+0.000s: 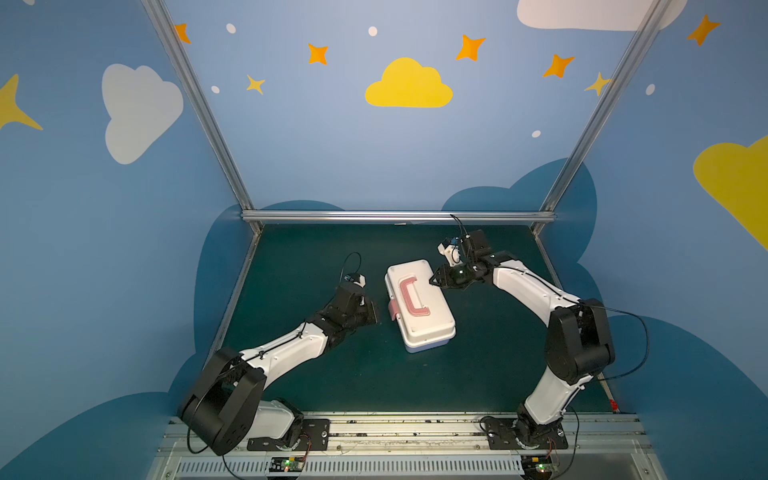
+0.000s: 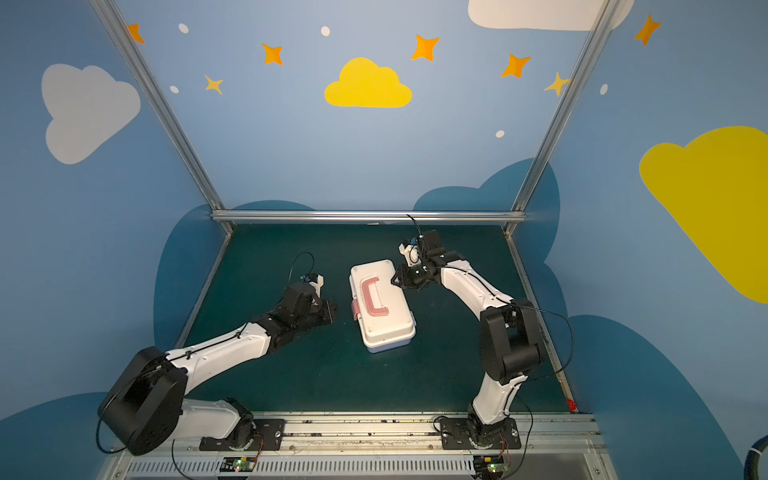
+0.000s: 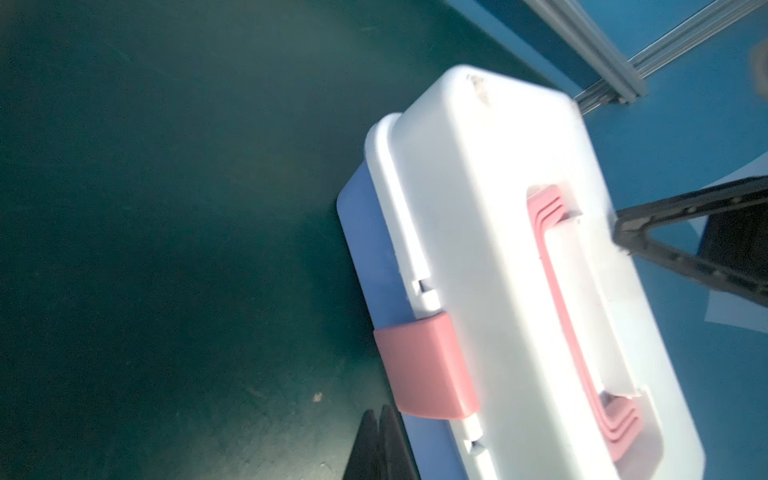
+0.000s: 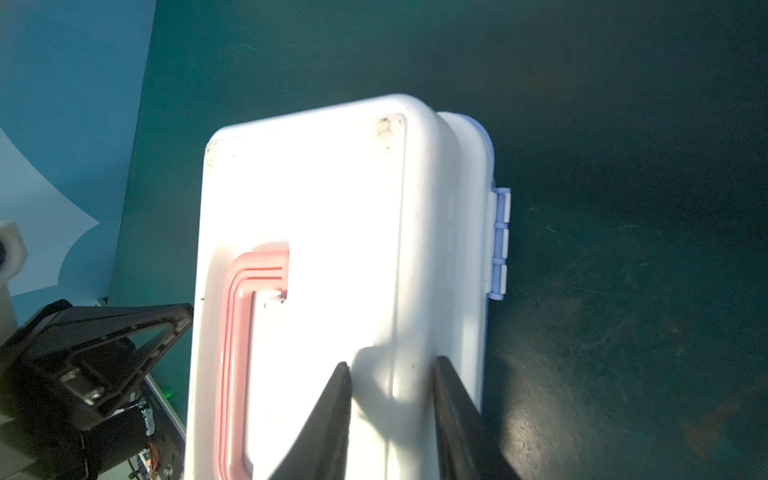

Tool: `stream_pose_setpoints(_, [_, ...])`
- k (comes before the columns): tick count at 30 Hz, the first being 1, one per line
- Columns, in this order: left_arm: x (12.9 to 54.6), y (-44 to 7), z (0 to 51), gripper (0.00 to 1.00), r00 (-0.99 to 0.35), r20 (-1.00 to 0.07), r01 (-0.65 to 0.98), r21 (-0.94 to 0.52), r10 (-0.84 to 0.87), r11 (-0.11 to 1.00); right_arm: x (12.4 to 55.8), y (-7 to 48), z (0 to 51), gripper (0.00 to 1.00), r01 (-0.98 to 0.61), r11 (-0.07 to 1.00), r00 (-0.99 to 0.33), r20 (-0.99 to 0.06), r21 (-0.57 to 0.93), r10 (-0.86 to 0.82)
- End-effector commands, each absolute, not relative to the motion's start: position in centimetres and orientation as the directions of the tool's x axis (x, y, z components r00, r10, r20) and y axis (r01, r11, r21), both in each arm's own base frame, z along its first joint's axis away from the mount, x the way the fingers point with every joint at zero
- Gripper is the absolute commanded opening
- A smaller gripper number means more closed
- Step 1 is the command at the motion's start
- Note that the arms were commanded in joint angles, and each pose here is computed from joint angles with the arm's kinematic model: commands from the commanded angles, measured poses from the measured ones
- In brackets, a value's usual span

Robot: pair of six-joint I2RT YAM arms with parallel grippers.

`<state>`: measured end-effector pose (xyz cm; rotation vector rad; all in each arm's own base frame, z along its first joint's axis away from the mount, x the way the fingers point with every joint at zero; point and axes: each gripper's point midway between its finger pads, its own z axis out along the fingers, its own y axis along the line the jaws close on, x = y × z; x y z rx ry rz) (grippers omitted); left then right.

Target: Pack the tool kit

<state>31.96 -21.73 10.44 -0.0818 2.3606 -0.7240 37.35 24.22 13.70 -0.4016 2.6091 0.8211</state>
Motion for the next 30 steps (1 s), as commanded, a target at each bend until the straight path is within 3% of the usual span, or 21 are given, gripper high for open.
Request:
stream_pose_setpoints(1, [31.8,-22.6,9.1,0.04,-0.811,-0.560,0.173,-0.503,-0.167,0.847,31.6,26.9,9.9,0.32,-0.352,0.739,-0.936,-0.226,0.574,-0.271])
stream_pose_setpoints(16, [32.2,-27.5,8.4,0.04,-0.859,-0.508,0.263,-0.542,-0.061,0.798,31.3,27.0,9.5,0.31,-0.346,0.734,-0.938,-0.219,0.584,-0.268])
stream_pose_setpoints(30, [33.0,-30.5,11.1,0.04,-0.831,-0.552,0.336,-0.605,-0.076,0.721,30.9,27.9,9.5,0.29,-0.357,0.713,-0.934,-0.224,0.604,-0.278])
